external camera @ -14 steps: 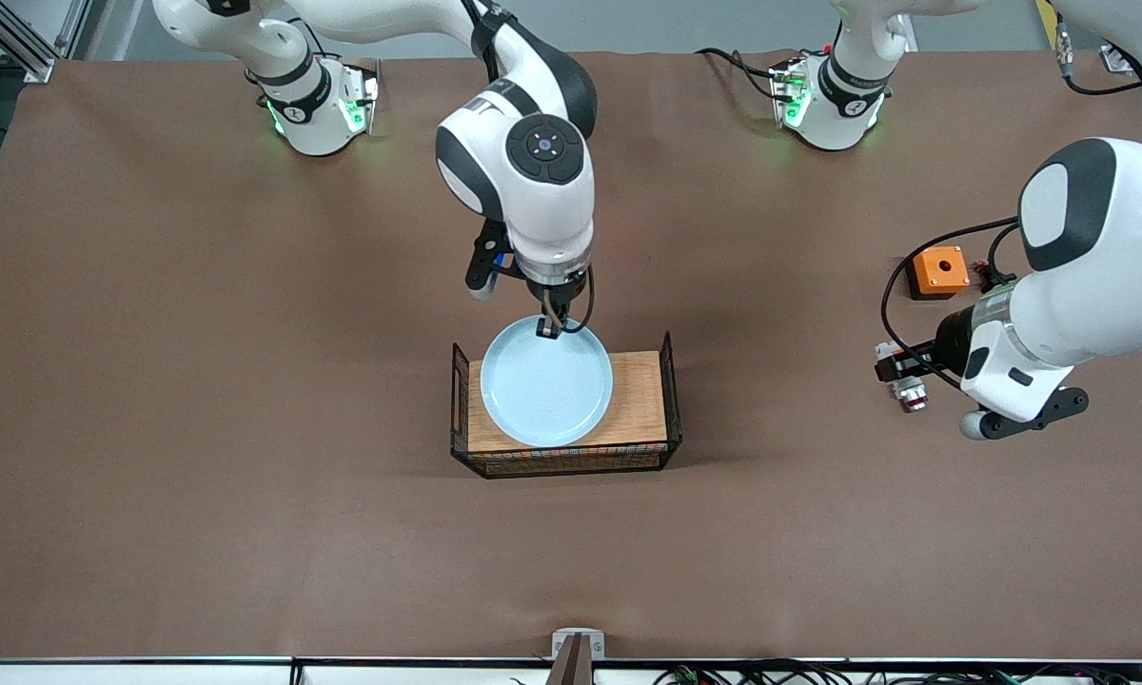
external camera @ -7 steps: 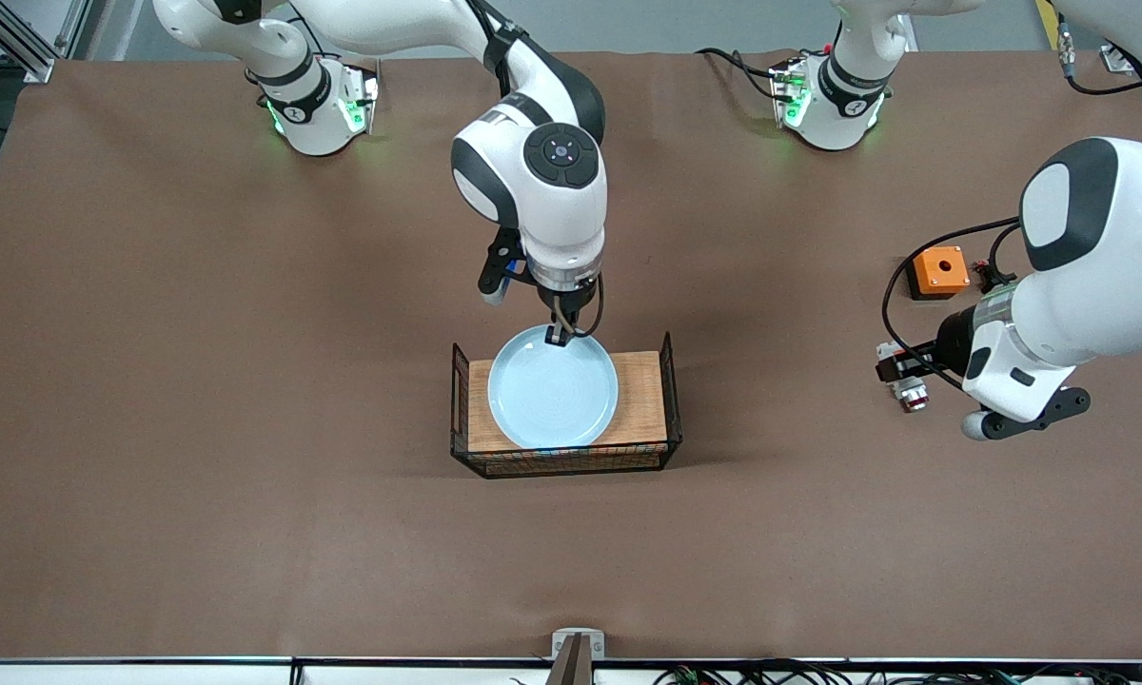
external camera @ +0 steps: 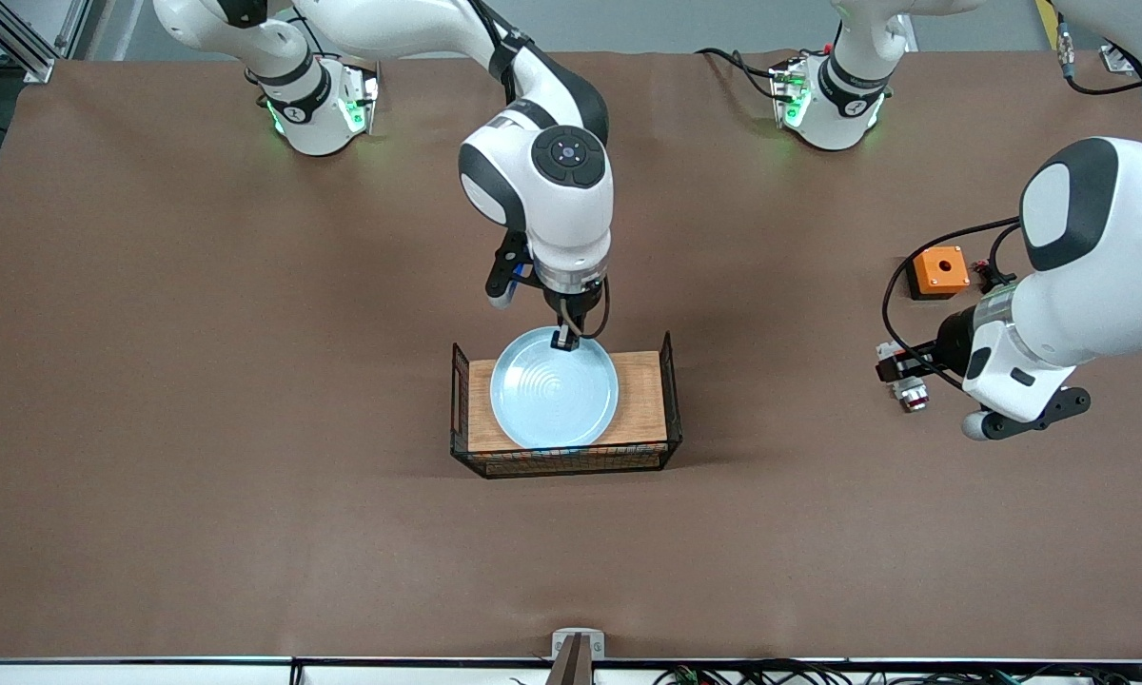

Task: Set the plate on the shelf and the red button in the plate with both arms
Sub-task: 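Lower the plate into the wooden box and open the right gripper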

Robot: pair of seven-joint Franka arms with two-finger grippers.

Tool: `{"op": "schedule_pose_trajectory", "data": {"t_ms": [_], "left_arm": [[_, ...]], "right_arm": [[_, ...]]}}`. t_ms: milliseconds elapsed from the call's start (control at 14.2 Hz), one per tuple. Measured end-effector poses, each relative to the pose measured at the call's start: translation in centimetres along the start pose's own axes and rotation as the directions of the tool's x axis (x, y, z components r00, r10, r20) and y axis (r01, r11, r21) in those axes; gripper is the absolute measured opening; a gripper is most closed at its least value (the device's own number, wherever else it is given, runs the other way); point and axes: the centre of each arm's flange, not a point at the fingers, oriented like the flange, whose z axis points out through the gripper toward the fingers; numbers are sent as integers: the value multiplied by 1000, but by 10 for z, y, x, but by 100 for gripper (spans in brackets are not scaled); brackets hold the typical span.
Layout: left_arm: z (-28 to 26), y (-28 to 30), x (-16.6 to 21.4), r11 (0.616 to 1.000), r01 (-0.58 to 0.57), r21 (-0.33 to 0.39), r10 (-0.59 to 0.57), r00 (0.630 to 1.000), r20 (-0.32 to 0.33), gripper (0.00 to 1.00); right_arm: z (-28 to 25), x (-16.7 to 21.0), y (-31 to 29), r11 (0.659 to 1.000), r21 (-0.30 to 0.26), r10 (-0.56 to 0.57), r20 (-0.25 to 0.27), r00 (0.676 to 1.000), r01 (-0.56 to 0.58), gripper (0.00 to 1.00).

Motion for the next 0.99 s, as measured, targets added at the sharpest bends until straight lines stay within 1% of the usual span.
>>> {"op": "schedule_pose_trajectory", "data": {"t_ms": [141, 283, 353, 424, 495, 636, 707, 777, 848, 989], "left_arm": [[0, 0, 0, 1000, 0, 0, 0, 1000, 1, 41], [0, 0, 0, 1000, 0, 0, 0, 1000, 1, 41], [0, 0, 0, 1000, 0, 1, 0, 1000, 2, 41], [0, 0, 0, 1000, 6, 1, -6, 1000, 2, 41], [0, 2, -1, 1000, 22, 0, -22, 1000, 2, 41], [1, 11, -6, 998, 57, -3, -57, 998, 6, 41], [2, 17, -9, 997, 79, -5, -79, 997, 9, 41], [3, 23, -12, 995, 101, -7, -101, 995, 11, 41], [3, 30, -15, 992, 122, -8, -122, 992, 14, 41], [5, 46, -25, 986, 166, -12, -166, 986, 23, 41]], "right_arm": [[3, -1, 0, 999, 5, -32, 3, 999, 32, 55], [6, -1, 0, 999, 5, -45, 1, 999, 45, 73], [6, -1, 0, 999, 5, -47, 0, 999, 47, 84], [6, -1, -1, 999, 7, -50, 0, 999, 50, 93], [5, 0, -2, 998, 7, -63, -1, 998, 63, 100], [3, 2, -3, 992, -8, -123, -19, 992, 123, 100], [-1, 4, -5, 987, -28, -158, -27, 987, 157, 100], [-8, 8, -10, 978, -63, -199, -25, 980, 197, 100], [-16, 14, -17, 964, -102, -248, -15, 969, 245, 100], [-34, 32, -37, 921, -162, -358, 11, 934, 355, 100]]}}
